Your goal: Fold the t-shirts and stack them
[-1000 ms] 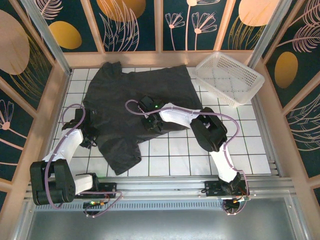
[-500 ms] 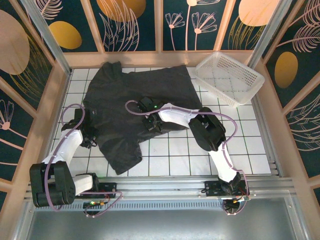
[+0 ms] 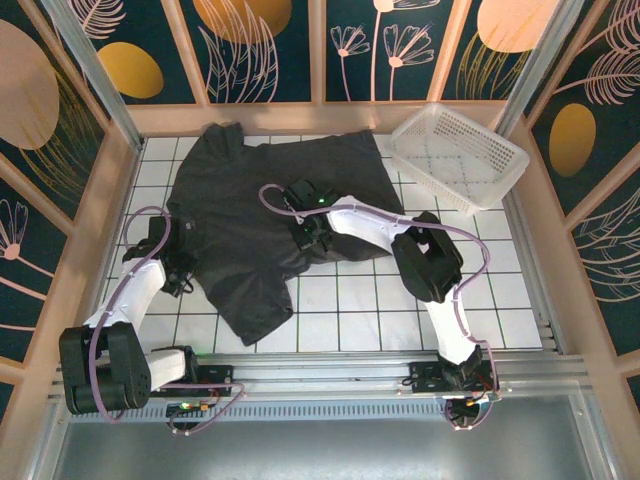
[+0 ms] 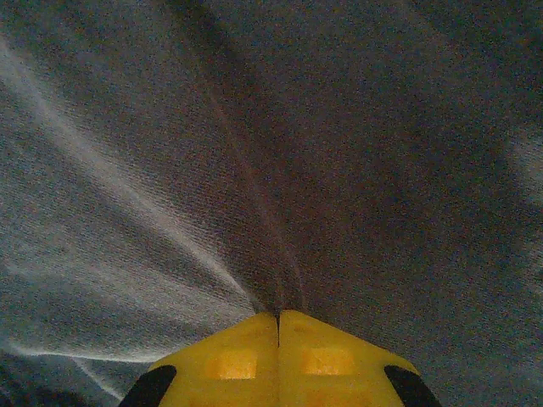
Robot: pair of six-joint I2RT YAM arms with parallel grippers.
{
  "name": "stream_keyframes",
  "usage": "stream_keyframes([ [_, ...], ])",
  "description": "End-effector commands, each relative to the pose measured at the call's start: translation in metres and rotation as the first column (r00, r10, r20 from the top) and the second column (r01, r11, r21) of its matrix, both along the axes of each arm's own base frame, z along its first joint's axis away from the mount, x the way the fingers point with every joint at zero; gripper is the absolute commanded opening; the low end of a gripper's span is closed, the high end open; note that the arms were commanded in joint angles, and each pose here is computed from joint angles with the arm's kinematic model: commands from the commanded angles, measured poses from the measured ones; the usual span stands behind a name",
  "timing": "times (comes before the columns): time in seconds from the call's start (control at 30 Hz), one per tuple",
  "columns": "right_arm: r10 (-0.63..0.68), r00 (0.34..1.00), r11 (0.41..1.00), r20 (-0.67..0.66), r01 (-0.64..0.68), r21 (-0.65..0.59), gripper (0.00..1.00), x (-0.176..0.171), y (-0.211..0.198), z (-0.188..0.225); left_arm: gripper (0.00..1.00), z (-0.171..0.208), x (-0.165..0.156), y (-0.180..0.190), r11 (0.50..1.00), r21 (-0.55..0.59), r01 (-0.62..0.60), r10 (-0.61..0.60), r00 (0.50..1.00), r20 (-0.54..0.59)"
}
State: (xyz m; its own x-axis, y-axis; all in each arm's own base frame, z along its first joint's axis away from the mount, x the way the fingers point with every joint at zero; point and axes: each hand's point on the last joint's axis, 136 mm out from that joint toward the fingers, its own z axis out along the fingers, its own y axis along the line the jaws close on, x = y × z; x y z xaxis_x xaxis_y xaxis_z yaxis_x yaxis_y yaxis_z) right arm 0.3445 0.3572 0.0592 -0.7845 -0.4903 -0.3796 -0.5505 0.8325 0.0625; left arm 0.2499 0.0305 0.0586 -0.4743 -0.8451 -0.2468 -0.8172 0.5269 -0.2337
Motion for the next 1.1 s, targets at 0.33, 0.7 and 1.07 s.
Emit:
stream_keyframes([
  [0.33, -0.156, 0.954, 0.977, -0.256, 0.187, 0.103, 0.02, 0.016, -0.027, -0.012, 0.43, -0.01, 0.009, -0.028, 0.985, -0.127, 0.117, -0.106, 0.991, 0.086],
  [0.7, -0.206, 0.901, 0.958, -0.382, 0.265, 0.107, 0.01, 0.014, -0.042, -0.046, 0.31, -0.02, 0.011, -0.053, 0.95, -0.252, 0.183, -0.145, 0.976, 0.162],
  [1.07, -0.213, 0.897, 0.955, -0.386, 0.275, 0.114, 0.01, 0.015, -0.042, -0.045, 0.39, -0.033, 0.022, -0.062, 0.929, -0.293, 0.224, -0.181, 0.969, 0.169],
])
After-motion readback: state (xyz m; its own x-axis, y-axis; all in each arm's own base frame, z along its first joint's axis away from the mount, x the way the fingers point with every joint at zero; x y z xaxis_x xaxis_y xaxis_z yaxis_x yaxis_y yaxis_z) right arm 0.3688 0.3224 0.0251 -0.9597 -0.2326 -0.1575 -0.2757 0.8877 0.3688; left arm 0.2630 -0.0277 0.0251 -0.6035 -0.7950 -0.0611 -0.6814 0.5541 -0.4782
